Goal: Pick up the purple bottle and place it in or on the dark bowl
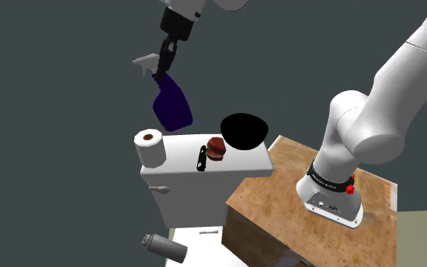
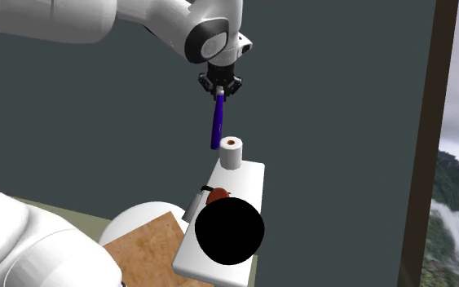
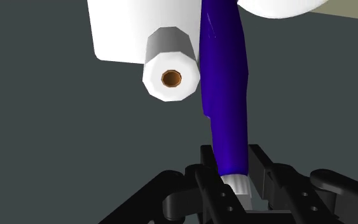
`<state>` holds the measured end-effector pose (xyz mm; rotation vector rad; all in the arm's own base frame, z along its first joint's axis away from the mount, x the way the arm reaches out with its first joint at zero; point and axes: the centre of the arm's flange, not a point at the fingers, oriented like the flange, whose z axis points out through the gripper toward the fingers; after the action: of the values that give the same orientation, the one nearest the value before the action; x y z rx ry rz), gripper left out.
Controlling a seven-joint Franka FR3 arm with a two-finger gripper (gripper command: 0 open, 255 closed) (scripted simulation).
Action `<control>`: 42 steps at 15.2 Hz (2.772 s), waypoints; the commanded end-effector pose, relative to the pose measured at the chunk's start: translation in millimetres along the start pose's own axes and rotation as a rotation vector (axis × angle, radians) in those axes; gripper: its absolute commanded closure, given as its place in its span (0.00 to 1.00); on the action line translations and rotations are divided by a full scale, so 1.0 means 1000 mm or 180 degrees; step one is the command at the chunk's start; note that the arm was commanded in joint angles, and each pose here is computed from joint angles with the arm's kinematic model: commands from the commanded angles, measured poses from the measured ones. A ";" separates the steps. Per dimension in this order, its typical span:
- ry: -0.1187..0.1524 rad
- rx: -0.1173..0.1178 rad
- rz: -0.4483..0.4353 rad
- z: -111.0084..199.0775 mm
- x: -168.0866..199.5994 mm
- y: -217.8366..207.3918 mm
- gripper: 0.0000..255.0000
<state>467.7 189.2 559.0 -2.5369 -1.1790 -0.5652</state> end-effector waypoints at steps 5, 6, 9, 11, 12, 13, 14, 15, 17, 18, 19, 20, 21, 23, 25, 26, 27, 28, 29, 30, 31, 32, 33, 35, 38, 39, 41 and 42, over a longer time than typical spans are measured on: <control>0.0002 0.0001 -0.0004 -0.045 -0.062 0.013 1.00; 0.0002 0.0001 -0.0004 -0.053 -0.072 0.015 1.00; 0.0002 0.0001 -0.0004 -0.077 -0.103 0.023 1.00; 0.0002 0.0001 -0.0004 -0.093 -0.123 0.027 1.00; 0.0002 0.0001 -0.0004 -0.101 -0.133 0.030 1.00; 0.0002 0.0001 -0.0004 -0.109 -0.144 0.032 1.00; 0.0002 0.0001 -0.0004 -0.117 -0.154 0.035 1.00; 0.0002 0.0001 -0.0004 -0.125 -0.164 0.037 1.00; 0.0002 0.0001 -0.0004 -0.141 -0.185 0.042 1.00; 0.0002 0.0001 -0.0004 -0.149 -0.195 0.044 1.00; 0.0002 0.0001 -0.0004 -0.157 -0.205 0.047 1.00; 0.0002 0.0001 -0.0004 -0.165 -0.216 0.049 1.00; 0.0002 0.0001 -0.0004 -0.173 -0.226 0.051 1.00; 0.0002 0.0001 -0.0004 -0.178 -0.241 0.055 1.00; 0.0002 0.0001 -0.0004 -0.168 -0.245 0.056 1.00; 0.0002 0.0001 -0.0004 -0.164 -0.248 0.056 1.00; 0.0002 0.0001 -0.0004 -0.159 -0.250 0.057 1.00; 0.0002 0.0001 -0.0004 -0.154 -0.253 0.057 1.00; 0.0002 0.0001 -0.0004 -0.150 -0.255 0.058 1.00; 0.0002 0.0001 -0.0004 -0.145 -0.258 0.058 1.00; 0.0002 0.0001 -0.0004 -0.140 -0.260 0.059 1.00; 0.0002 0.0001 -0.0004 -0.136 -0.263 0.059 1.00; 0.0002 0.0001 -0.0004 -0.131 -0.265 0.060 1.00; 0.0002 0.0001 -0.0004 -0.122 -0.270 0.061 1.00; 0.0002 0.0001 -0.0004 -0.108 -0.277 0.062 1.00; 0.0002 0.0001 -0.0004 -0.103 -0.280 0.062 1.00; 0.0002 0.0001 -0.0004 -0.094 -0.284 0.063 1.00; 0.0002 0.0001 -0.0004 -0.089 -0.287 0.064 1.00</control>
<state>327.6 -78.0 504.0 -2.5355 -1.1814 -0.5666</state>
